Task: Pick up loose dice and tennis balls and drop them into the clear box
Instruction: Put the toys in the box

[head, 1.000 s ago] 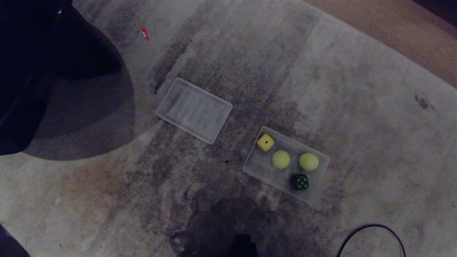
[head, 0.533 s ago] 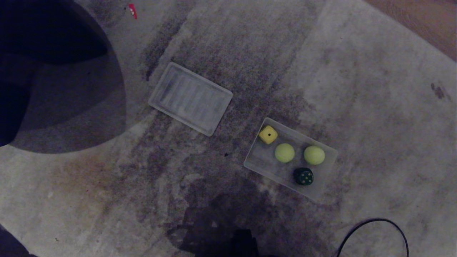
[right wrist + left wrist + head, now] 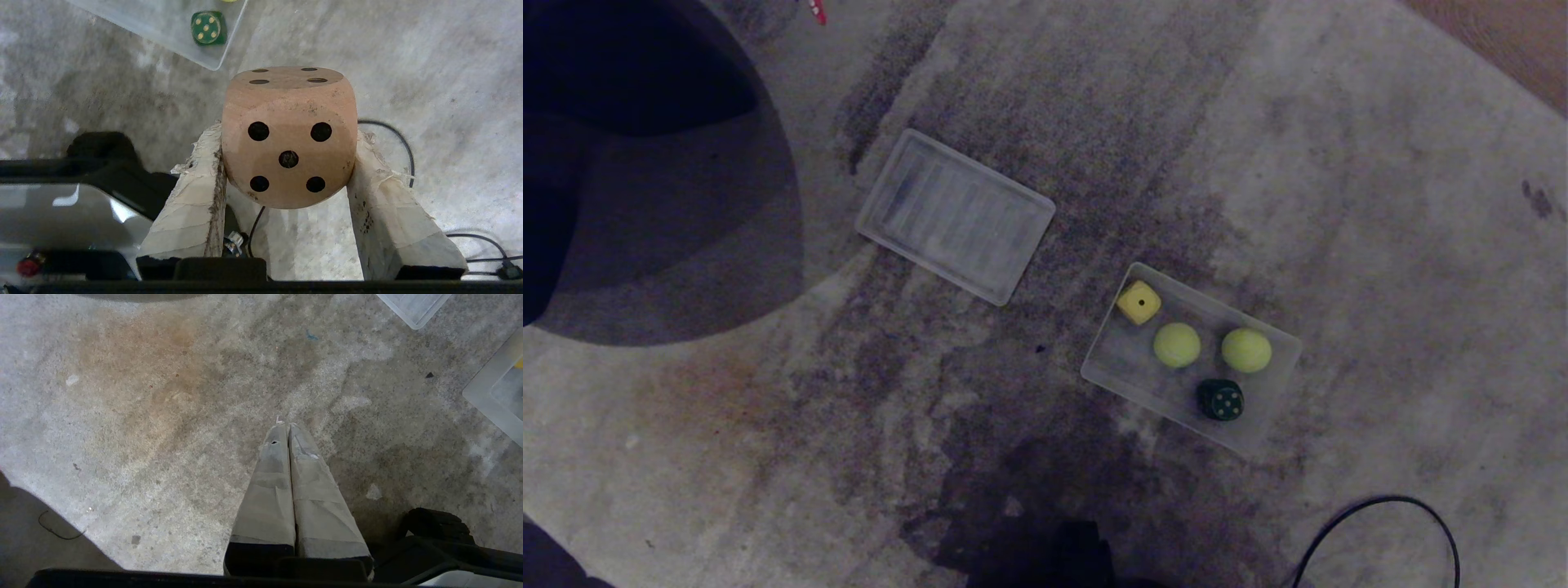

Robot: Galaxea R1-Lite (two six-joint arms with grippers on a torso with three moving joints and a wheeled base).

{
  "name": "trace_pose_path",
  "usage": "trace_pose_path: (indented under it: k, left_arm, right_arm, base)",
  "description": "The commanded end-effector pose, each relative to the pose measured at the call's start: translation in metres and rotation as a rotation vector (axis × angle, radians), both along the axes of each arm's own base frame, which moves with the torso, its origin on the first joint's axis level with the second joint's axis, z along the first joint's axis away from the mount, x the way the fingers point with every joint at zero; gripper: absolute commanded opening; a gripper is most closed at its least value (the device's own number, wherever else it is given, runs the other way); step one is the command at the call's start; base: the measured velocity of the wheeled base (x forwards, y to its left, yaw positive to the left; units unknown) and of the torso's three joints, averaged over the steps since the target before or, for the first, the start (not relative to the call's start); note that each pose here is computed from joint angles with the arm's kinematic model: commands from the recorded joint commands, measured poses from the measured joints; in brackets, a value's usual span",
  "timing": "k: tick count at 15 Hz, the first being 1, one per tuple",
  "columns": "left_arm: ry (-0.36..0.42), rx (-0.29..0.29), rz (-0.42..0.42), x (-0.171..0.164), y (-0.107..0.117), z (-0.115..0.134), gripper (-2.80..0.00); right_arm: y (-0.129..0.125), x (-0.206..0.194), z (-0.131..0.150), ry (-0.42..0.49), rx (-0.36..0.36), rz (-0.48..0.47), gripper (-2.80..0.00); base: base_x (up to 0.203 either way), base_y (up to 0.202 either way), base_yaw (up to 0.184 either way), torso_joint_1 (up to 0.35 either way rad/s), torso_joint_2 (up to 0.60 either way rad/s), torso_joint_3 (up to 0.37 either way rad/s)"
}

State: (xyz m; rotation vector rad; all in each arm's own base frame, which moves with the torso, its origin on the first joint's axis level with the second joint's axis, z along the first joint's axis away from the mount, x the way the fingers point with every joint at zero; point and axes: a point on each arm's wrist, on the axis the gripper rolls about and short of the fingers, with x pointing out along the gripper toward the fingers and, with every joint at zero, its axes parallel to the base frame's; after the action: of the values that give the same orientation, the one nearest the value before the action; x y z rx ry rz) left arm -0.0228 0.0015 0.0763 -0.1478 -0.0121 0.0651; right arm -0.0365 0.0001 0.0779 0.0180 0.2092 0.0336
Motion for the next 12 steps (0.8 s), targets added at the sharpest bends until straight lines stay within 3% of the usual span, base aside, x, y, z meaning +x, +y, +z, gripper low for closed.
trace_pose_path:
  k: [1, 4, 7, 12]
  left_arm:
    - [0.001, -0.001, 0.001, 0.000, 0.000, 0.000, -2.80]
    - [0.001, -0.001, 0.000, 0.000, 0.000, 0.000, -2.80]
    - [0.001, -0.001, 0.001, 0.000, 0.000, 0.000, -2.80]
    - [0.000, -0.001, 0.001, 0.000, 0.000, 0.000, -2.80]
  right_arm:
    - [0.000, 0.003, 0.014, 0.024, 0.003, 0.003, -2.80]
    - [0.001, 0.037, 0.055, 0.180, 0.080, -0.005, -2.80]
    - [0.003, 0.106, 0.084, 0.291, 0.157, -0.012, -2.80]
    - [0.025, 0.238, 0.079, 0.318, 0.300, 0.060, -2.80]
  base:
    - [0.000, 0.000, 0.000, 0.000, 0.00, 0.000]
    - [0.000, 0.000, 0.000, 0.000, 0.00, 0.000]
    - [0.000, 0.000, 0.000, 0.000, 0.00, 0.000]
    - [0.000, 0.000, 0.000, 0.000, 0.00, 0.000]
